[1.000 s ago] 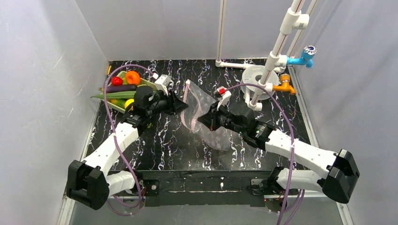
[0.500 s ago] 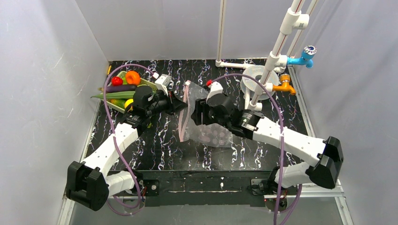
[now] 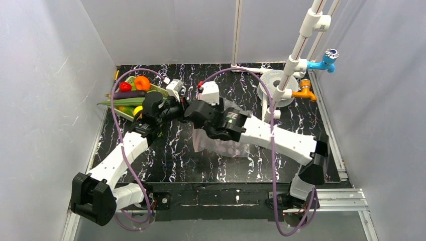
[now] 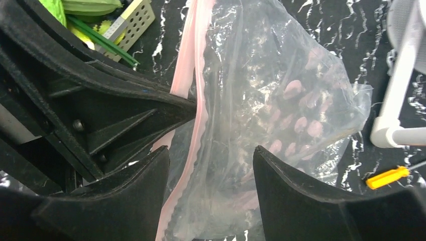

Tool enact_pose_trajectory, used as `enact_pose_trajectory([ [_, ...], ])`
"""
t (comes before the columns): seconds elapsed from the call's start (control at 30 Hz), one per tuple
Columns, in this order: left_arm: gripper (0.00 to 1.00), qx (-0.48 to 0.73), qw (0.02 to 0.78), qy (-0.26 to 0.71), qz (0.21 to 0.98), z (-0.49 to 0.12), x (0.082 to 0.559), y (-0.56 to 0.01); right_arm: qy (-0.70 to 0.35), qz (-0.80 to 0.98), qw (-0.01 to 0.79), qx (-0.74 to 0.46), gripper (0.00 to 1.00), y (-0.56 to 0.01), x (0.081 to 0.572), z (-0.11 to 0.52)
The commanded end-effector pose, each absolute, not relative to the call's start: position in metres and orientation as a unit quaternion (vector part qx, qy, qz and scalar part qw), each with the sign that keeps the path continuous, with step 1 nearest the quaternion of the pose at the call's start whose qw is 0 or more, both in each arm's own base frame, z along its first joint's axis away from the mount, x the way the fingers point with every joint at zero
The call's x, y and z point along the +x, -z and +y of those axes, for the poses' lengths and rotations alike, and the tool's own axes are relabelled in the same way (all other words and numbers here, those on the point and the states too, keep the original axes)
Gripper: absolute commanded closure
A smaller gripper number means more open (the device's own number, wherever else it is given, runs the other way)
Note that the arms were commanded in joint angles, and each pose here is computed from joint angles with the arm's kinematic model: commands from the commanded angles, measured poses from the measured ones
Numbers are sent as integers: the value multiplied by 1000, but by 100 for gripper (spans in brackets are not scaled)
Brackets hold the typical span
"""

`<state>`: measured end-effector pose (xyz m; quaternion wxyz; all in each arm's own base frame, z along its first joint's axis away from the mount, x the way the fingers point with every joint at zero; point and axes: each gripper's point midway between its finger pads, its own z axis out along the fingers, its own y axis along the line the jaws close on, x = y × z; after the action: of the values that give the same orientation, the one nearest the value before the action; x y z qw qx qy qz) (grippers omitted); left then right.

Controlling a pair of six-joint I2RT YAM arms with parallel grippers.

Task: Place the food in the zip-top bag and seal the zipper
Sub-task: Open the zipper of the food storage bag at the center of the board.

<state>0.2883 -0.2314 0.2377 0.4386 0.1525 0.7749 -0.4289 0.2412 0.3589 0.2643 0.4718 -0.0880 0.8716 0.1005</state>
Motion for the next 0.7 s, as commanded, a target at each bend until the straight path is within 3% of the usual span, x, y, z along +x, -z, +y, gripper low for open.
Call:
enact_pose_trajectory([
  [0.0,100,167,452,443,756,-235,284,-253,-20,850,522,-65,33,-283,244,346],
  [0.23,100,165,451,441,758,-235,284,-252,56,833,544,-88,39,-287,240,348],
  [0.47,100,164,448,442,760,-235,285,-251,9,831,540,-134,74,-282,231,372],
  [0.67,100,164,451,441,758,-235,284,-252,-18,831,541,-131,80,-274,231,380],
])
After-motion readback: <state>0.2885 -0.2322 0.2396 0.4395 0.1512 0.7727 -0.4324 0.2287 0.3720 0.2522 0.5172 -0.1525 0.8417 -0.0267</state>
